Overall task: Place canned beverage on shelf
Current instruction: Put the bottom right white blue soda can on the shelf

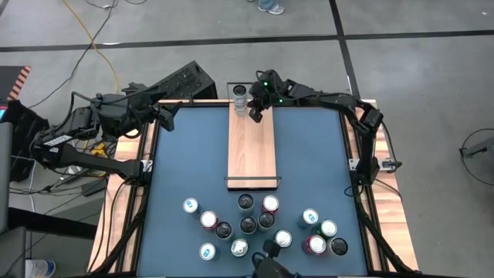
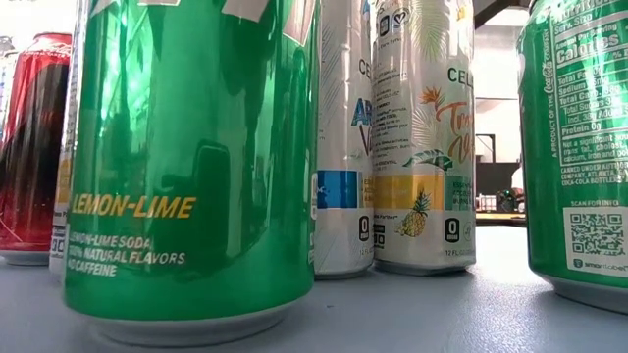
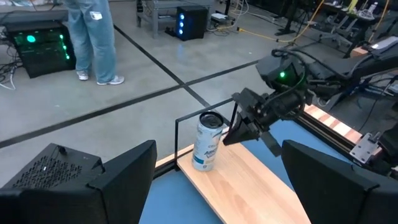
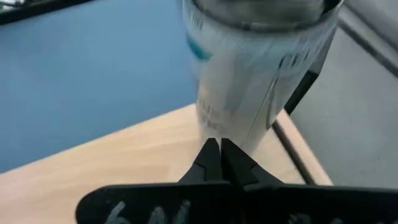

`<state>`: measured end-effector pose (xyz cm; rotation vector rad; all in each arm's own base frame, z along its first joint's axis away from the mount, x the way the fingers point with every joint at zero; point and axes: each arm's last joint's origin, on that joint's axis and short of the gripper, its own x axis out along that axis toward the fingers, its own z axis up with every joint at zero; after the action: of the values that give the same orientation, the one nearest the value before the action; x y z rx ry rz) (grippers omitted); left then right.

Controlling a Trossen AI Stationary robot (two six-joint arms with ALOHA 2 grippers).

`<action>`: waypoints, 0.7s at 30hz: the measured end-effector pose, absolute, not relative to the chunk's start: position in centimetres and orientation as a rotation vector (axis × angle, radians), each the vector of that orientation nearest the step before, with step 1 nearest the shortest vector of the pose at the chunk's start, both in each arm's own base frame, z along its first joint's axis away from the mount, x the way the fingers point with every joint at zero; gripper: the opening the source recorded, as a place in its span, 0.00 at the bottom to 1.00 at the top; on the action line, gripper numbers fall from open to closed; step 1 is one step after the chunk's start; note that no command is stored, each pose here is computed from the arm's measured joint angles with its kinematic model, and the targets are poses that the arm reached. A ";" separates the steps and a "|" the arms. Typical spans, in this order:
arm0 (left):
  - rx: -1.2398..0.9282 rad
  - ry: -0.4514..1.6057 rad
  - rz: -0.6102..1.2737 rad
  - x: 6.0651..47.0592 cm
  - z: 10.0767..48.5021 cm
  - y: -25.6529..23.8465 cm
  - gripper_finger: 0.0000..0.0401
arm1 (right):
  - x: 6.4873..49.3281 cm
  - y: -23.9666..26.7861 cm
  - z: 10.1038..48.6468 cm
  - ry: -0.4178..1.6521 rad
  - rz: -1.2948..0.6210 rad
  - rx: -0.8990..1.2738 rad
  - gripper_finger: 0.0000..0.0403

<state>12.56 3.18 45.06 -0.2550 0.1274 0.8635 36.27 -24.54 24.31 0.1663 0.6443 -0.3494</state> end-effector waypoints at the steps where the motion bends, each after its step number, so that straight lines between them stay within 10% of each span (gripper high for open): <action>1: -0.255 0.128 0.863 12.6 45.1 3.2 0.83 | 36.3 -24.6 24.4 0.637 -0.351 0.163 0.00; 21: -0.236 0.135 0.865 12.5 45.1 3.2 0.83 | 36.1 -25.5 24.5 0.597 -0.382 0.184 0.00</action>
<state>12.55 3.19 45.06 -0.2357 0.1353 0.8652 36.09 -25.51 24.46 0.1843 0.5974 -0.3824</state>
